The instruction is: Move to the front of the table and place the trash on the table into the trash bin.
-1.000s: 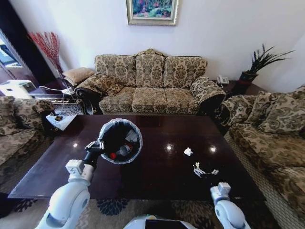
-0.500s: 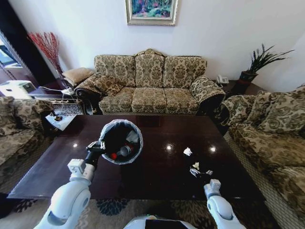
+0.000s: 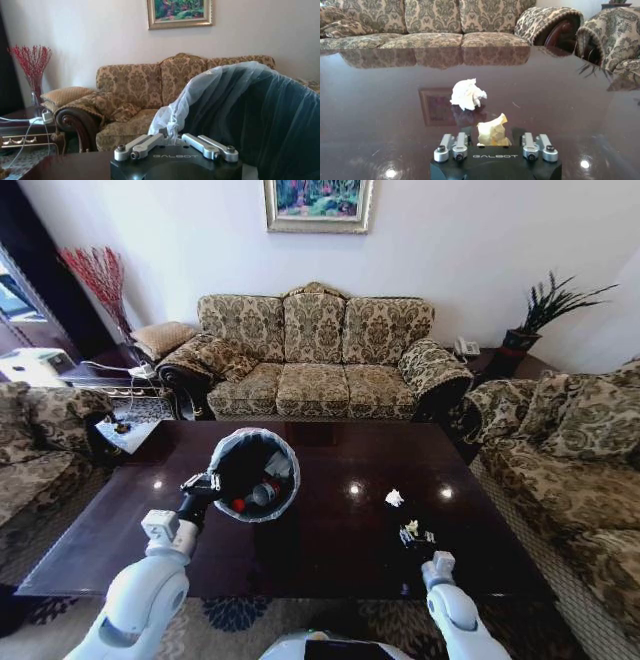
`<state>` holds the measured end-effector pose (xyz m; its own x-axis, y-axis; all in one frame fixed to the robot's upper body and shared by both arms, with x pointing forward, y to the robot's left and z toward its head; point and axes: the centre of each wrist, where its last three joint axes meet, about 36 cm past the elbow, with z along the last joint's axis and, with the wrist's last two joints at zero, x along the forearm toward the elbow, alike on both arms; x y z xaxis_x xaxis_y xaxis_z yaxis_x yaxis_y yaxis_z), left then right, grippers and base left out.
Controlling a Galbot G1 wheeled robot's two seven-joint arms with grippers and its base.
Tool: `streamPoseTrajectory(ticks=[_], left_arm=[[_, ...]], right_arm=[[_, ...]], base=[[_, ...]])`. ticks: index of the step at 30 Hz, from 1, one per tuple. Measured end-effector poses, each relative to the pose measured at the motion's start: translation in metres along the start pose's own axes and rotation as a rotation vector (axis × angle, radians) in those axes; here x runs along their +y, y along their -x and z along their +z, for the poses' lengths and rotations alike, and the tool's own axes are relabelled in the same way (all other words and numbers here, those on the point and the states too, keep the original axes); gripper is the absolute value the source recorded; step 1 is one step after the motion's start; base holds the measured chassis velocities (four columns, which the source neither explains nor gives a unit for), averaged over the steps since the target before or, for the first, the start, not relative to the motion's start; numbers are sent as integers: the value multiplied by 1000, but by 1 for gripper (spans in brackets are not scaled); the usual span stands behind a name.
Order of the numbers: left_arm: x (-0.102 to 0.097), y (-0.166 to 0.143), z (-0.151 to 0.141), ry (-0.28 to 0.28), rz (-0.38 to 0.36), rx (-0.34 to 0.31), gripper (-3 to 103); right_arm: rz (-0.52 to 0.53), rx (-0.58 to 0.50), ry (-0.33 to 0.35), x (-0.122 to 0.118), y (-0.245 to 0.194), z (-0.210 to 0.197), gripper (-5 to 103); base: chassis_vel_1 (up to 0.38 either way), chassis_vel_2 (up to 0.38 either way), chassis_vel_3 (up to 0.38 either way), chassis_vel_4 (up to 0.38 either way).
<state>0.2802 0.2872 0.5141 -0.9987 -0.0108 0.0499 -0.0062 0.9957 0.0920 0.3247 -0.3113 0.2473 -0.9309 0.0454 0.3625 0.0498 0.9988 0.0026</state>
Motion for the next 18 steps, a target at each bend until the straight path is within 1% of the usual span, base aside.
streamPoseTrajectory(ticks=[1, 3, 4, 6, 7, 10, 12, 14, 15, 18], left_arm=[[0, 0, 0, 0, 0, 0, 0], [0, 1, -1, 0, 3, -2, 0], [0, 1, -1, 0, 4, -3, 0], [0, 2, -2, -3, 6, -5, 0], [0, 2, -2, -3, 6, -5, 0], [2, 4, -4, -2, 7, -9, 0], [2, 4, -4, -2, 7, -10, 0], [2, 3, -5, -2, 7, -12, 0], [2, 3, -6, -3, 8, -13, 0], [1, 2, -7, -3, 10, -14, 0]], right_arm=[[0, 0, 0, 0, 0, 0, 47], [3, -2, 0, 0, 0, 0, 37], [4, -2, 0, 0, 0, 0, 37], [7, -3, 0, -1, 0, 0, 26], [7, -3, 0, -1, 0, 0, 26], [12, -4, 0, -1, 0, 0, 10], [13, -5, 0, -1, 1, -1, 10], [16, -9, 0, 1, 1, -3, 0], [15, -12, 0, 1, 1, -5, -2], [17, -28, 2, 2, 1, -12, -2]], base=[[0, 0, 0, 0], [0, 0, 0, 0], [0, 0, 0, 0], [0, 0, 0, 0], [0, 0, 0, 0], [0, 0, 0, 0], [0, 0, 0, 0], [0, 0, 0, 0], [0, 0, 0, 0], [0, 0, 0, 0]])
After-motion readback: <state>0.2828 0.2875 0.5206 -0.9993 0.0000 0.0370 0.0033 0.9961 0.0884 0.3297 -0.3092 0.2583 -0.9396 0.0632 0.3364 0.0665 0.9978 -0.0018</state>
